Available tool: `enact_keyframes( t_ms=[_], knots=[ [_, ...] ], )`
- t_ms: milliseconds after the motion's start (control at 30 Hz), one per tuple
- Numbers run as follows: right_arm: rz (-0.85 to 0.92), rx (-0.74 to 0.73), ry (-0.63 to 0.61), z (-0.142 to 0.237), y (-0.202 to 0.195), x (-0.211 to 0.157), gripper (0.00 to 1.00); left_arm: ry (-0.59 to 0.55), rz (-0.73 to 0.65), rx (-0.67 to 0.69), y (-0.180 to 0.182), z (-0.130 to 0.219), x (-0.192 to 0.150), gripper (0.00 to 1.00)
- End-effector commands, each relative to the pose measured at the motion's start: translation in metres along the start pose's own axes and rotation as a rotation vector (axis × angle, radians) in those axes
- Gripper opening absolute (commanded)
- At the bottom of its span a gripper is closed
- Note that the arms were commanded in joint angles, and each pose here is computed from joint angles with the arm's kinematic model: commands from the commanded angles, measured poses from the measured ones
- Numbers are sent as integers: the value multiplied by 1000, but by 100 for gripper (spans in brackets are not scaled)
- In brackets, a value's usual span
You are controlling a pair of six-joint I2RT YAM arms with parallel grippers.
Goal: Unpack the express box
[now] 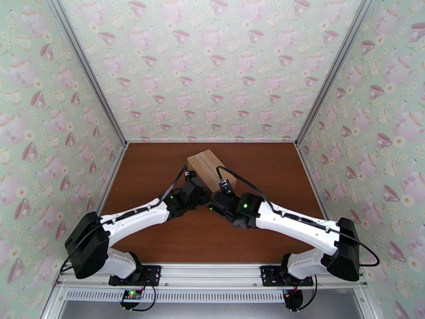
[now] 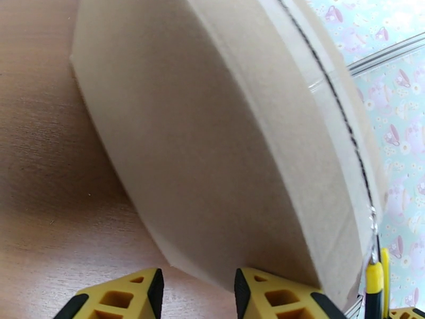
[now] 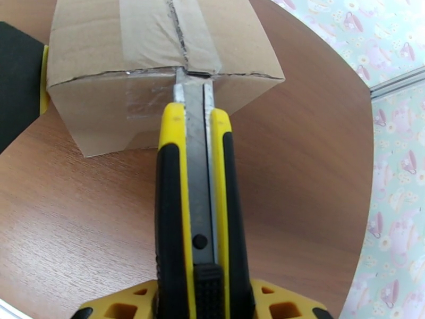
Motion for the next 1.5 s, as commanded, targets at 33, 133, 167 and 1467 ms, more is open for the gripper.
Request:
enact_keyframes(
  t_ms=[33, 133, 167, 1467],
  knots=[
    [31, 180, -3, 2, 24, 0, 0, -47, -28, -141, -26, 17, 11, 43],
    [34, 187, -7, 1, 25, -1, 0, -52, -30, -135, -22, 19, 15, 43],
    [36, 187, -8, 0, 25, -2, 0, -51, -33, -135, -22, 19, 16, 44],
    [178, 182, -53, 18, 51, 17, 0, -42, -15, -178, -33, 2, 15, 42]
  ],
)
Point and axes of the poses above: each hand's point on the last joint's axis, 136 mm out from that joint toward the fingers, its own z axis back along the fingers, its own y axis along the line the jaws close on, x = y × z, the point moved 6 cm from there along z, back along the fingers, and after that the axes turned 6 degrees about -z, right-handed, at the moved point
